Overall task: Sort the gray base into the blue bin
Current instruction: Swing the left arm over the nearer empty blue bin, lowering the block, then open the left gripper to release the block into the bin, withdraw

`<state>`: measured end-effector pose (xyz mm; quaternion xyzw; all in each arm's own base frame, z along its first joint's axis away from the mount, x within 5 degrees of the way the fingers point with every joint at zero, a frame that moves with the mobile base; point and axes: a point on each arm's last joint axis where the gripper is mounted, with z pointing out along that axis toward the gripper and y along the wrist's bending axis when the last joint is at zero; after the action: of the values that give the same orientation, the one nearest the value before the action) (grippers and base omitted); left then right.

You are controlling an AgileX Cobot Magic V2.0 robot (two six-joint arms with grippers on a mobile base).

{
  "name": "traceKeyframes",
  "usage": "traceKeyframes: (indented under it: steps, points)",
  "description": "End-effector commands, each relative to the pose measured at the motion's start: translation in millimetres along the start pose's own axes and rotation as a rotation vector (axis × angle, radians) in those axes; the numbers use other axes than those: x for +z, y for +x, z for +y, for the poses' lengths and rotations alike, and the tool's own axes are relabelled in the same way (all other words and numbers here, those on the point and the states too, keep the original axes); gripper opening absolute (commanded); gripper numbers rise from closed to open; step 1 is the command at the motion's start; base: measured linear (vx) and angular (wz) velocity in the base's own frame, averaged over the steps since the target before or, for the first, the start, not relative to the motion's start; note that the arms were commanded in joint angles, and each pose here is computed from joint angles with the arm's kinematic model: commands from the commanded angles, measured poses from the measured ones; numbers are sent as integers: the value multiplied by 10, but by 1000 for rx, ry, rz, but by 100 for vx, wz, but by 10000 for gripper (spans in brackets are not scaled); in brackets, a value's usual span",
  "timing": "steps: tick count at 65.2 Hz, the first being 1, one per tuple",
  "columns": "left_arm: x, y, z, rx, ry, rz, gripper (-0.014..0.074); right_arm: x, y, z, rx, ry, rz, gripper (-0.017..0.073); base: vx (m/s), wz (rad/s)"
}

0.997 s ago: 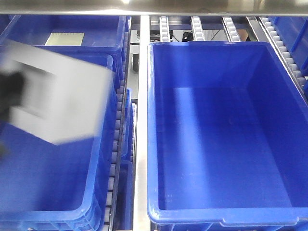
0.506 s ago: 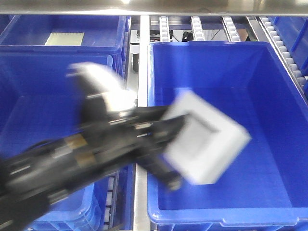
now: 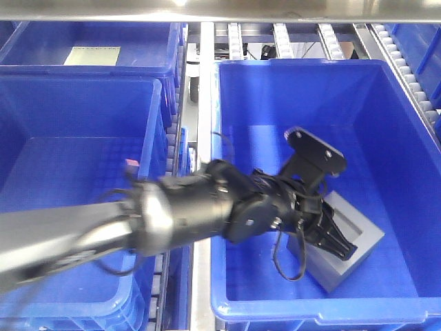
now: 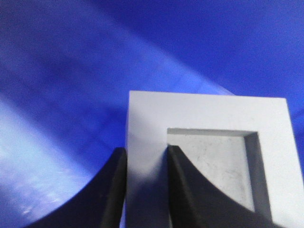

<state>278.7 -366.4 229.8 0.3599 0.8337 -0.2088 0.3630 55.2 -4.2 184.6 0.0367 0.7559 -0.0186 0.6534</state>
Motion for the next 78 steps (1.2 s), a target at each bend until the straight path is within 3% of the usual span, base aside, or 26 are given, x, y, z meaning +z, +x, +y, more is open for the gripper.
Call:
traceKeyframes:
  steps: [1,18,39,51,59,66,74,78]
  points:
    - [-208,-332,-62,-18,25,-170,4,1,-63,-1,-14,3,-71,-5,0,0]
    - [4,-177,-44,-17,17,-104,53,1,-63,-1,-14,3,-71,-5,0,0]
    - [34,-152,-41,-16,16,-93,283,1,-63,-1,-14,3,-71,-5,0,0]
    - [-15,-174,-44,-15,16,-91,326,1,-63,-1,-14,3,-71,-5,0,0]
    - [-188,-230,-53,-13,15,-65,302,1,-63,-1,-14,3,-71,-5,0,0]
    - [-375,-276,-57,-1,8,-33,191,1,-63,-1,-14,3,-71,-5,0,0]
    - [-643,-385,-54,40,-8,-53,1,1,-63,-1,-14,3,-71,-5,0,0]
    - [-791,-453,-62,44,-6,-82,-9,1,-63,-1,-14,3,-71,-5,0,0]
